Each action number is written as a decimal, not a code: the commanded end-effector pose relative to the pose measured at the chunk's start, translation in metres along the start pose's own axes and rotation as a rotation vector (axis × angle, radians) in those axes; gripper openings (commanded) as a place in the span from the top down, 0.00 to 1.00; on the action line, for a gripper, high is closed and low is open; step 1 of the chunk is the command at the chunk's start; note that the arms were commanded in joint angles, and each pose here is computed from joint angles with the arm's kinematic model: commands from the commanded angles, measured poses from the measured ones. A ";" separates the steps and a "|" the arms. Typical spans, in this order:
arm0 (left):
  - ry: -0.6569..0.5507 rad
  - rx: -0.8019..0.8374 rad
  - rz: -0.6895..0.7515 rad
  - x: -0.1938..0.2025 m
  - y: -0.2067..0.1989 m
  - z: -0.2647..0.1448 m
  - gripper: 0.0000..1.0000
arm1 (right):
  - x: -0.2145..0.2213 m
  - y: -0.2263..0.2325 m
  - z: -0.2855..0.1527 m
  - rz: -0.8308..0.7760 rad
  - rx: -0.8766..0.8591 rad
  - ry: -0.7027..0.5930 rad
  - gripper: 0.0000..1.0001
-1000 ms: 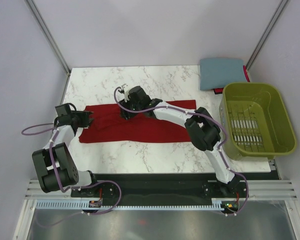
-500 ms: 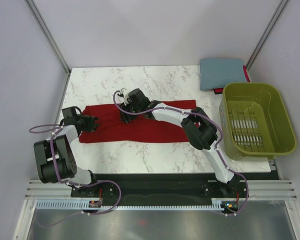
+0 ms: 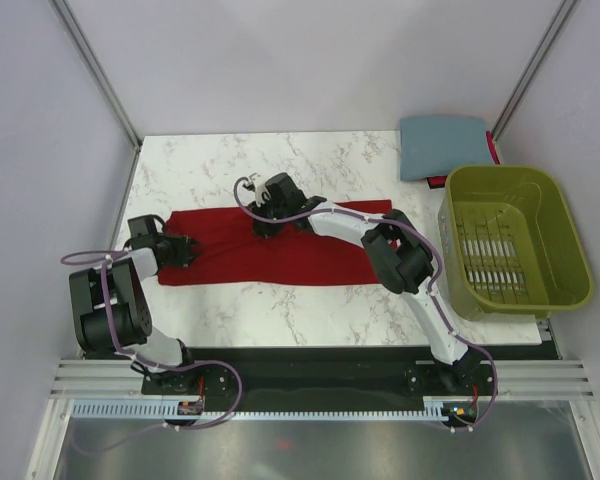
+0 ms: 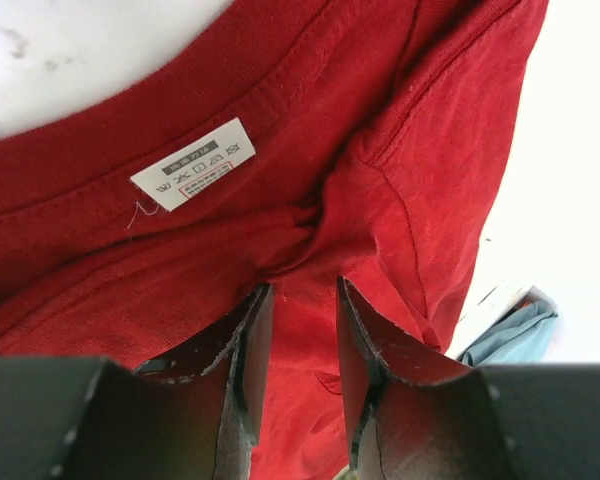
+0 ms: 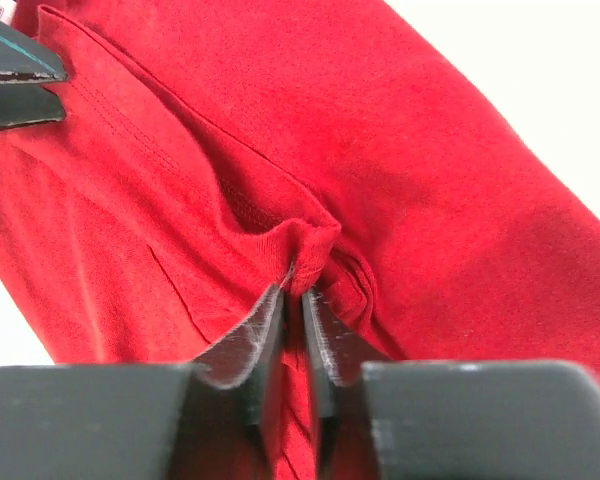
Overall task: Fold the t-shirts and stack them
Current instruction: Fold the tshirt
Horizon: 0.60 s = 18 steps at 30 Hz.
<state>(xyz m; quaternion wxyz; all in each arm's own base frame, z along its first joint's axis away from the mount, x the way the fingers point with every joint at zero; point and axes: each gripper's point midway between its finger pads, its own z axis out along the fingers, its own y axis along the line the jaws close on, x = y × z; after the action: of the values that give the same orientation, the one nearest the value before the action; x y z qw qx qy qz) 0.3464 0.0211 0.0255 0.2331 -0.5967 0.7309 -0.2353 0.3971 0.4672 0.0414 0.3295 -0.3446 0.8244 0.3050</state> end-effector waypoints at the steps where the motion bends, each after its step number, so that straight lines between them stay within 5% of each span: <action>1: -0.047 -0.056 0.061 -0.009 0.014 0.007 0.60 | -0.026 0.004 -0.004 -0.038 -0.038 -0.060 0.76; 3: -0.055 -0.054 0.079 -0.012 0.009 0.006 0.60 | -0.031 0.006 -0.005 -0.033 -0.045 -0.066 0.64; 12: -0.126 0.016 0.251 -0.034 -0.053 -0.046 0.57 | -0.040 -0.002 -0.039 0.126 0.094 -0.083 0.57; 18: -0.164 -0.083 0.253 -0.038 -0.032 -0.065 0.59 | -0.033 -0.004 -0.078 0.207 0.183 -0.097 0.50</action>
<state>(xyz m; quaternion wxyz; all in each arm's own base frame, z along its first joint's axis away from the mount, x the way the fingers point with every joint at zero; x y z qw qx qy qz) 0.3626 0.0485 0.1059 0.3153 -0.5280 0.7688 -0.1754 0.3896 0.4333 0.0620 0.3255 -0.2584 0.8668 0.2755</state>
